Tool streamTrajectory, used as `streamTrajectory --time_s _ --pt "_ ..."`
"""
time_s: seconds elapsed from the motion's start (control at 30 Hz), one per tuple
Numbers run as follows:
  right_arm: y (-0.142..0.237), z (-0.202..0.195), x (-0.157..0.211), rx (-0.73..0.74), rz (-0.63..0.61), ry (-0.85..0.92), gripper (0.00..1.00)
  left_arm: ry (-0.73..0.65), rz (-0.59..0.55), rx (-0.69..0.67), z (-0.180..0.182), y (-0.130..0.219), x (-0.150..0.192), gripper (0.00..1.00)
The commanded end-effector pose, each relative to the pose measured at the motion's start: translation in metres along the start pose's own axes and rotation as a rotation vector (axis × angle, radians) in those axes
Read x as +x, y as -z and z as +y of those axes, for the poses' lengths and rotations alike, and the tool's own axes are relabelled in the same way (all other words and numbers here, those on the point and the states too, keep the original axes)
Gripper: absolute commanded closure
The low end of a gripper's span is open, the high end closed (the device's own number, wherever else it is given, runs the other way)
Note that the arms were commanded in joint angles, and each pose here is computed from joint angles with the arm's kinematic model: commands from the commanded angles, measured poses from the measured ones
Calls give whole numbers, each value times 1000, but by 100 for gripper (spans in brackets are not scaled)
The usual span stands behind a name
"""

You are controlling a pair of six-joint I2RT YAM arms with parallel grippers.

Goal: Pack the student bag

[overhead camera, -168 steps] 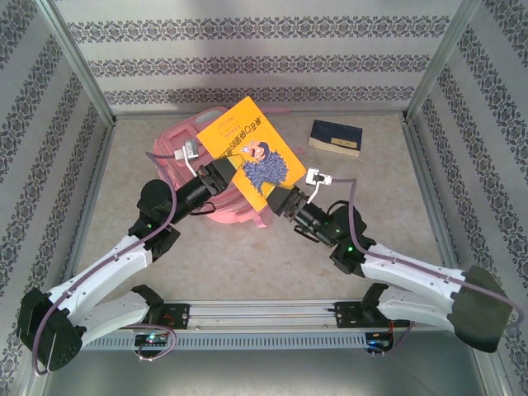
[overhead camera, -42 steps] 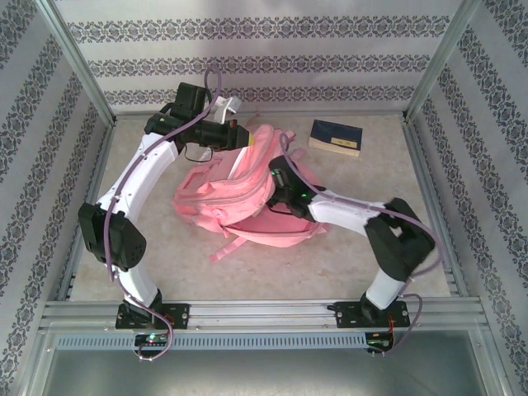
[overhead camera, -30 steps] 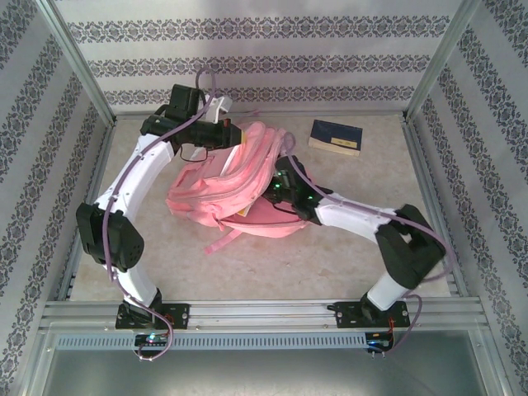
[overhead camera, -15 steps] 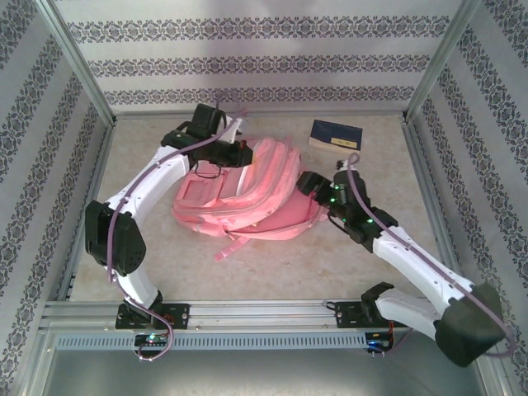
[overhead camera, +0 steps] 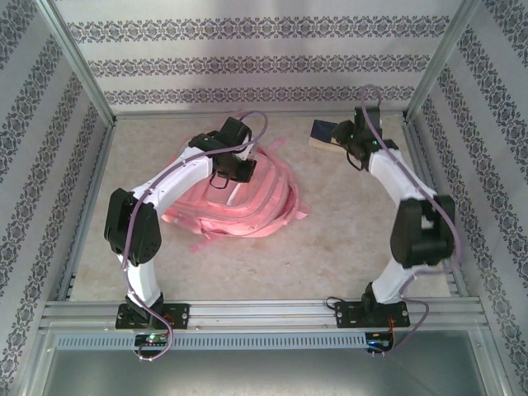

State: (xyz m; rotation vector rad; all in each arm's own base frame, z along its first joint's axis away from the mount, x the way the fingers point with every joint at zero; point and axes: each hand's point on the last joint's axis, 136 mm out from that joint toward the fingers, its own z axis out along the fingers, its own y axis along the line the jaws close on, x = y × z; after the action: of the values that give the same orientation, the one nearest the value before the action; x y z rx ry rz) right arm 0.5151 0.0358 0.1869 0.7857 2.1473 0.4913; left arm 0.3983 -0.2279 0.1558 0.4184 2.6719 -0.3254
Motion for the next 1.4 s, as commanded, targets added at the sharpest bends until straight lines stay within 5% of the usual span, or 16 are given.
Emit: streamTrajectory --time_s 0.0,0.03,0.13,0.3,0.7,1.07,1.37 --pt "-42 -16 -4 46 120 -15 75 23 75 -236 64 3 14 100" --pt "-53 -18 -7 51 144 -17 82 42 76 -221 65 3 13 98" --pt "-86 -29 -13 81 230 -33 100 83 50 -108 47 11 10 59" --pt "-117 -47 -15 202 330 27 100 128 -60 48 18 51 4 41" --pt "-138 -126 42 475 508 -83 100 154 -236 195 -9 127 3 32" --pt "-79 -147 71 545 535 -157 100 169 -270 250 -16 131 7 32" --pt "-17 -146 146 473 527 -374 100 192 -243 310 -31 118 13 31"
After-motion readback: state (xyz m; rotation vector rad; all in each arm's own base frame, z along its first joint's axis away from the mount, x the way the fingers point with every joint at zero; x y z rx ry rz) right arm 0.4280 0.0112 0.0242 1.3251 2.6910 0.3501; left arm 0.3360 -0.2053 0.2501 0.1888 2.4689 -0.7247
